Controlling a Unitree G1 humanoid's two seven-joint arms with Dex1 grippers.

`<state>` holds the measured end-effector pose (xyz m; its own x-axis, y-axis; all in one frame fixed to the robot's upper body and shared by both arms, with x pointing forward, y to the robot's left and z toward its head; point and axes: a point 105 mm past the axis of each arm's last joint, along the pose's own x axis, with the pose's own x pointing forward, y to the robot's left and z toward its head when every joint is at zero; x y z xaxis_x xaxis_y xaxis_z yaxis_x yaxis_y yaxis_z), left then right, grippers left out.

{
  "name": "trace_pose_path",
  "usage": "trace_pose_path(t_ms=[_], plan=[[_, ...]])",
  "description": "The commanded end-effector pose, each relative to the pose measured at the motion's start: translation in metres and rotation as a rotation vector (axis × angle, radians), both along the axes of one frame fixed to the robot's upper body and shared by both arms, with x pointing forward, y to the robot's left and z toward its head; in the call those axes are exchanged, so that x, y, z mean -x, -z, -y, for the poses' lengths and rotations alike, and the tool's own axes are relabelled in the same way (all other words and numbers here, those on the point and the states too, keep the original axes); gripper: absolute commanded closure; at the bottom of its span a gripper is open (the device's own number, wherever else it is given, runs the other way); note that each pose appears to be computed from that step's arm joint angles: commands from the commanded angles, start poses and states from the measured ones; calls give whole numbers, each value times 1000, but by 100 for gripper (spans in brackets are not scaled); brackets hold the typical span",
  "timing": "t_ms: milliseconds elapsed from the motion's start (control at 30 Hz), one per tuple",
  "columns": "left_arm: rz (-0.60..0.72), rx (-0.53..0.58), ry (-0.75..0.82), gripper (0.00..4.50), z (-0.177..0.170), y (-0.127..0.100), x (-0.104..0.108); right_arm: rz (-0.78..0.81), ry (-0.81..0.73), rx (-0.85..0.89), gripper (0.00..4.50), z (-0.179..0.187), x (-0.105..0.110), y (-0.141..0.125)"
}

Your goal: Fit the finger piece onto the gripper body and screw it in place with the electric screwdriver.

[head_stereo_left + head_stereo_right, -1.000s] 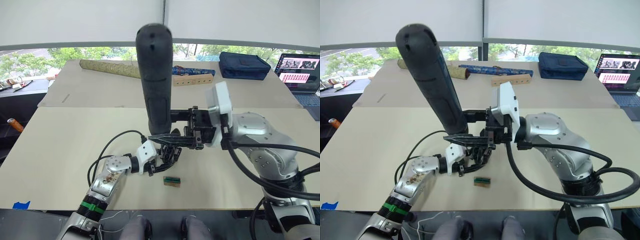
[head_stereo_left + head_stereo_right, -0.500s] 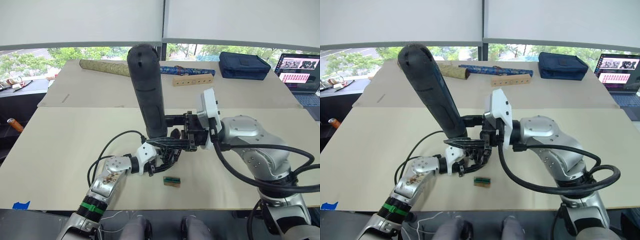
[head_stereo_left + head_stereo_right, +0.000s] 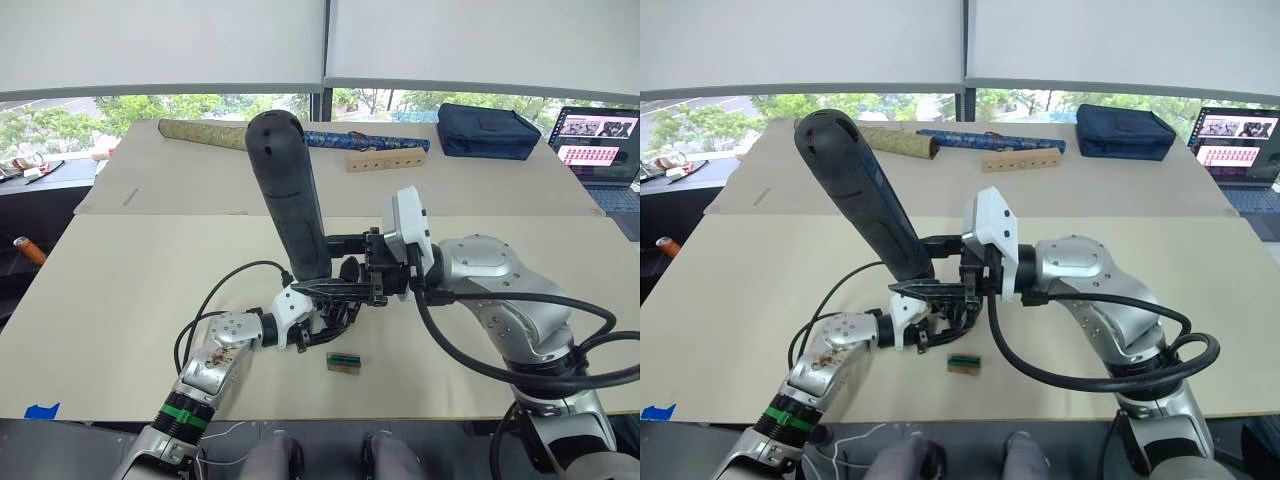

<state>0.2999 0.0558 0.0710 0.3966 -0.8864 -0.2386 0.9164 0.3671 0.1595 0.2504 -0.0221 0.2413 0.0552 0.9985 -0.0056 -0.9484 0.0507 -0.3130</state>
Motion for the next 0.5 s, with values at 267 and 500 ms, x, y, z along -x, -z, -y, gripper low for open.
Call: trace_pose_path(t_ms=[267,500], plan=[[-71,-26,1,223,-4,16,7,69,-14,-31,260,0,4,-12],[-73,-23,2,223,-4,16,8,79,-14,-34,260,-1,3,-17]])
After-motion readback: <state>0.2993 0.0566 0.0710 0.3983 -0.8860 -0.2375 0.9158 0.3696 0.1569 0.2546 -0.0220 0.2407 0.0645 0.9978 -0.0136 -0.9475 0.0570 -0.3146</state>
